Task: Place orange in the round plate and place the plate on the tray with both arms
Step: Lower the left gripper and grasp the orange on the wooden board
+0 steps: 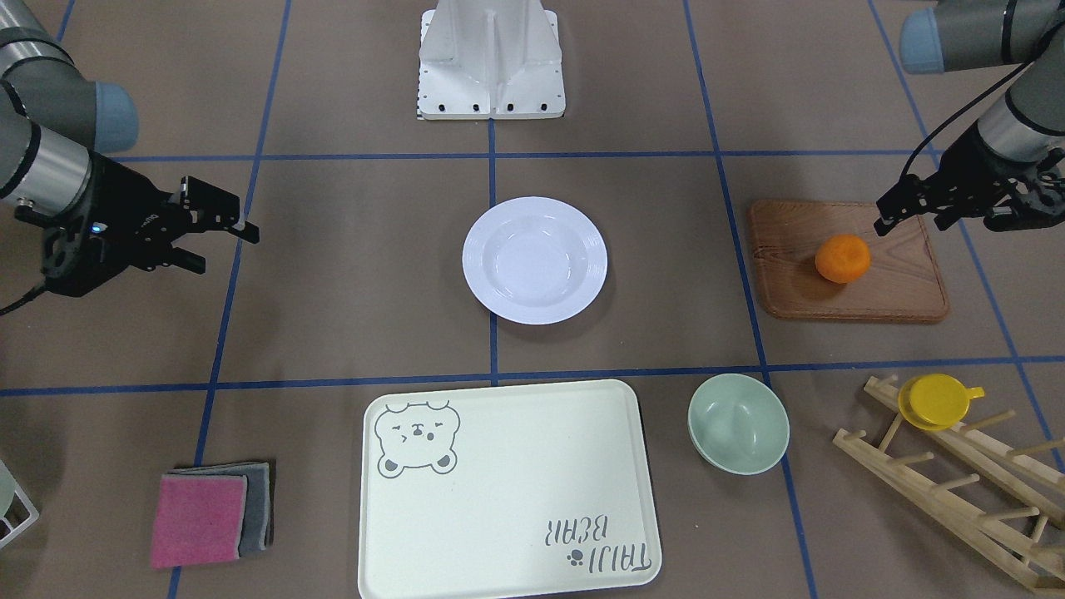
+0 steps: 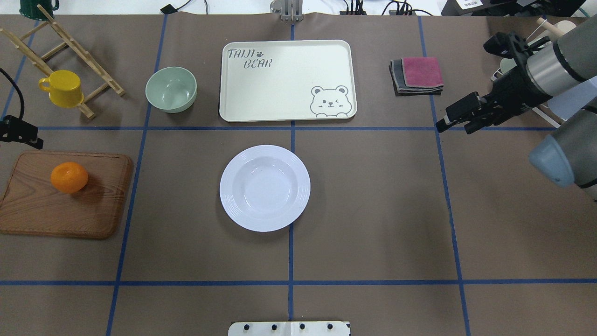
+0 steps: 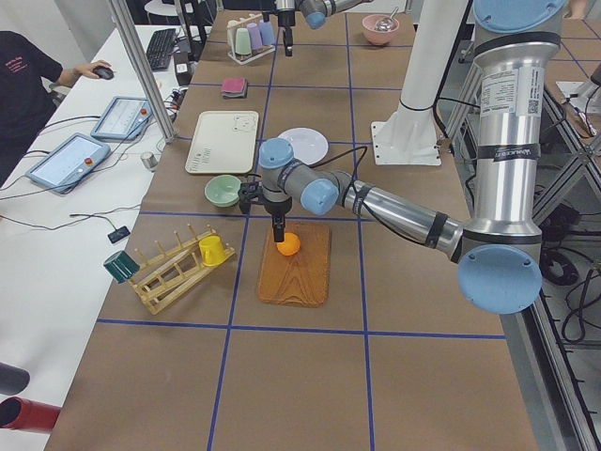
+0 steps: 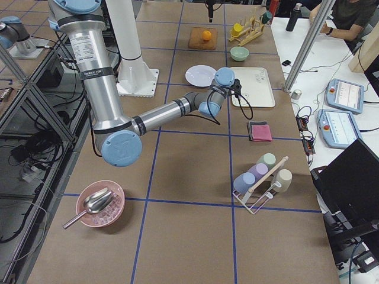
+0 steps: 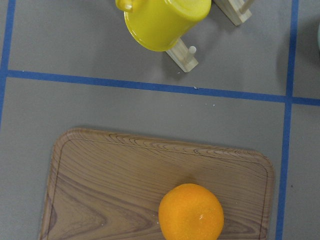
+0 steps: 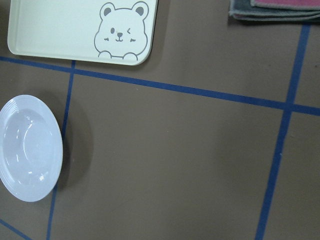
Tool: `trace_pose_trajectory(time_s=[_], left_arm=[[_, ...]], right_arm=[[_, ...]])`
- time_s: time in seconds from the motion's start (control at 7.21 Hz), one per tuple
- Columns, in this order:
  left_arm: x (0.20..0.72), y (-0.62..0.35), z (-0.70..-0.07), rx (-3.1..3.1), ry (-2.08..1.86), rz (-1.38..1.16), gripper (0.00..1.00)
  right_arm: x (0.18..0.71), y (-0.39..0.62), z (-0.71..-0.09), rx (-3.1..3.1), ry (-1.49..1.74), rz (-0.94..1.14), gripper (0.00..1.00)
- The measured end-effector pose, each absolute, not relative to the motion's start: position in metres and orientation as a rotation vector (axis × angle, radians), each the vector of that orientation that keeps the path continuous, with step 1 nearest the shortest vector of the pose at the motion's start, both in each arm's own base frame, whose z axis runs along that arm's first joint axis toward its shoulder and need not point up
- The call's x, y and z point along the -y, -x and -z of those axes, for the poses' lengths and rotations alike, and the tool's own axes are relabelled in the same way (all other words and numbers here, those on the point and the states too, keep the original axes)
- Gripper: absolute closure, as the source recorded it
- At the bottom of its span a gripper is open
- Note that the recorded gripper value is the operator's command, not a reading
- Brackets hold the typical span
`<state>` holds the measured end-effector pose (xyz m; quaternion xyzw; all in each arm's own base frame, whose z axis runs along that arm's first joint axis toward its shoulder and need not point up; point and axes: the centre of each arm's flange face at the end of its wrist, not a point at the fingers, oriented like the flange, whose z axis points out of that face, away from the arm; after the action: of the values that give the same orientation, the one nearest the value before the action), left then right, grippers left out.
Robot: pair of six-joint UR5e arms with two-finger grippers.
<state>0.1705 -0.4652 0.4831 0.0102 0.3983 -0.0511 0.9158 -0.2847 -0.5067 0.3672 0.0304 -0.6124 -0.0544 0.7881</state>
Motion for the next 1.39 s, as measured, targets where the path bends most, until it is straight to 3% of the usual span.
trace_pose_trajectory(time_s=[0.69, 1.39], left_arm=[[0.487, -0.231, -0.517, -0.810, 0.001, 0.119, 0.02], [0.472, -0.261, -0.534, -0.821, 0.035, 0.149, 0.02]], right_arm=[[0.489, 0.341, -0.355, 1.400, -0.060, 0.042, 0.00], [0.485, 0.345, -0.352, 1.404, -0.059, 0.051, 0.00]])
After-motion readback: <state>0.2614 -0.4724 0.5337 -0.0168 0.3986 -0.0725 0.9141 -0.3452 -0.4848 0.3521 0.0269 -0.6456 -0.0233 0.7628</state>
